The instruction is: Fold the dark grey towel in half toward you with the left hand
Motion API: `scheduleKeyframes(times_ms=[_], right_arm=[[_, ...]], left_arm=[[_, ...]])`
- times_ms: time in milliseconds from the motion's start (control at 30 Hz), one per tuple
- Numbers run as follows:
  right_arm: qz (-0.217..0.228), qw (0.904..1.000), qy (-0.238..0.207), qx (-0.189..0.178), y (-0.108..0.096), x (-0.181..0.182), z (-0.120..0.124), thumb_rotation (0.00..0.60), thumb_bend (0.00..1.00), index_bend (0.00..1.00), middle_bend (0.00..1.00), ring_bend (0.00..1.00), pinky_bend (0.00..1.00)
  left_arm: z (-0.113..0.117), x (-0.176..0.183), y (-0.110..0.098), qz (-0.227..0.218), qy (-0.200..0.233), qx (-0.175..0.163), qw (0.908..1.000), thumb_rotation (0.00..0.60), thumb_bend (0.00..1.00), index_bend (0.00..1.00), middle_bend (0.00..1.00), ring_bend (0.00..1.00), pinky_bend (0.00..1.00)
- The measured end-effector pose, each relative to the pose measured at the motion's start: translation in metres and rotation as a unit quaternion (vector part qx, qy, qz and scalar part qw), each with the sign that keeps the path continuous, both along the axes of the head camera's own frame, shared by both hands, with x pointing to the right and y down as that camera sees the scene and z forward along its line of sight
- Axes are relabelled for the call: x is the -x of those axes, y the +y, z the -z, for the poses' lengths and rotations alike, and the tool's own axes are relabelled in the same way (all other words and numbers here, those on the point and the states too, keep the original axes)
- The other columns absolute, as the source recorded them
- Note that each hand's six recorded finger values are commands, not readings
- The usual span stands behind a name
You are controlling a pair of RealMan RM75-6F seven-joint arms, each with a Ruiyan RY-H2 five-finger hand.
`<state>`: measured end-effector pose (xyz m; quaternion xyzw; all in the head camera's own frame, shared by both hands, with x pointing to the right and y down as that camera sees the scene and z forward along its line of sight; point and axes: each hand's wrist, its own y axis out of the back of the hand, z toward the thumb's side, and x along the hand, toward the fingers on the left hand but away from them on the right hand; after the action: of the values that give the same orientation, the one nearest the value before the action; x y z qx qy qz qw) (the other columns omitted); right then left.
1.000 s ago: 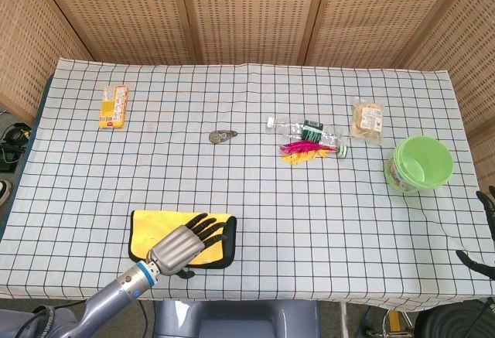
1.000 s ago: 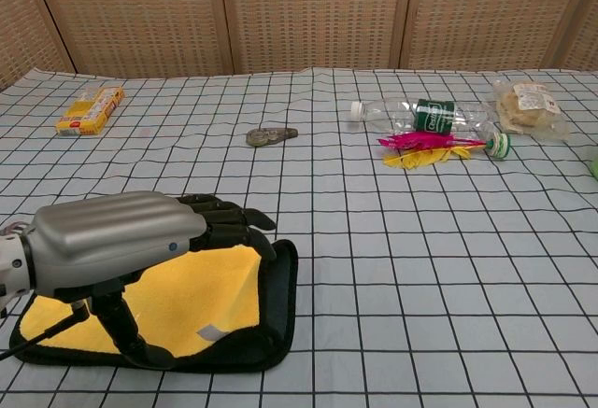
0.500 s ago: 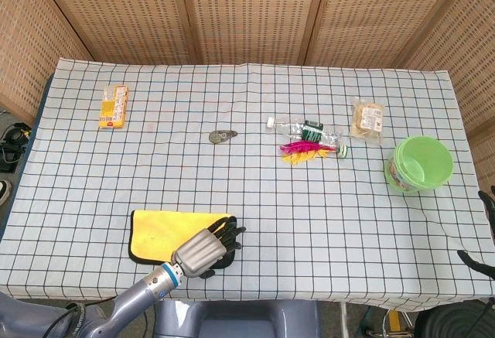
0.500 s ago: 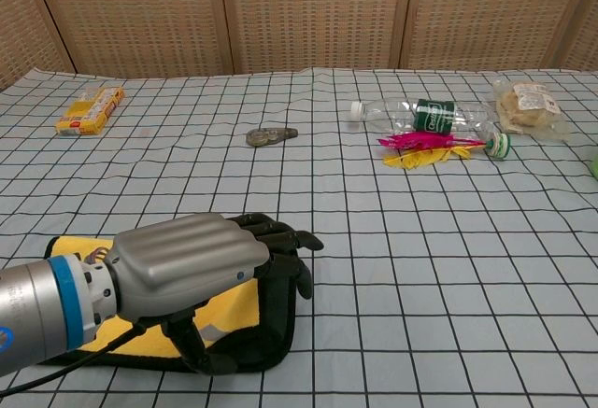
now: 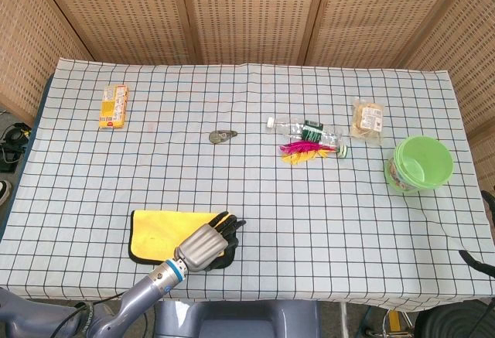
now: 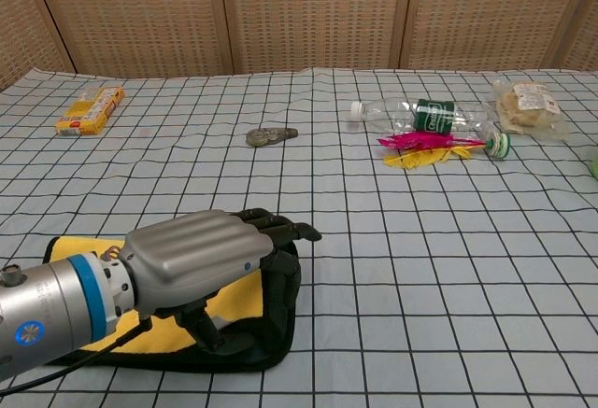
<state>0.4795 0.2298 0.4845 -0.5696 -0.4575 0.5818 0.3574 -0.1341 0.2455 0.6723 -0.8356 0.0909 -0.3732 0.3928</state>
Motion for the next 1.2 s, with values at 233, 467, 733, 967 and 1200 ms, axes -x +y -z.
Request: scheduleKeyframes(times_ms=[233,467,733,967,1200], right_arm=[[0.0,1.0,-0.001,0.002,0.0,0.0,-0.001,0.6,0.0,0.0,0.0,0.0,0.0],[0.001,1.0,-0.002,0.003,0.0,0.0,-0.001,0.6,0.0,0.0,0.0,0.0,0.0],[0.0,1.0,-0.001,0.003,0.0,0.001,-0.001,0.6,0.0,0.0,0.0,0.0,0.0],[0.0,1.0,-0.001,0.003,0.0,0.0,-0.001,0.6,0.0,0.0,0.0,0.0,0.0],[0.0,1.0,-0.001,0.004,0.0,0.0,-0.001,0.6,0.0,0.0,0.0,0.0,0.0]], left_arm=[[0.002,0.0,-0.002,0.015,0.01,0.01,0.9998,0.6,0.33,0.53,0.0,0.0,0.0],[0.005,0.002,-0.005,0.037,0.027,0.031,0.9985,0.6,0.36,0.57,0.0,0.0,0.0],[0.006,0.002,-0.004,0.058,0.046,0.06,0.9955,0.6,0.37,0.59,0.0,0.0,0.0],[0.006,-0.002,0.003,0.097,0.088,0.137,0.9818,0.6,0.39,0.59,0.0,0.0,0.0],[-0.001,-0.002,0.013,0.092,0.088,0.188,0.974,0.6,0.33,0.4,0.0,0.0,0.0]])
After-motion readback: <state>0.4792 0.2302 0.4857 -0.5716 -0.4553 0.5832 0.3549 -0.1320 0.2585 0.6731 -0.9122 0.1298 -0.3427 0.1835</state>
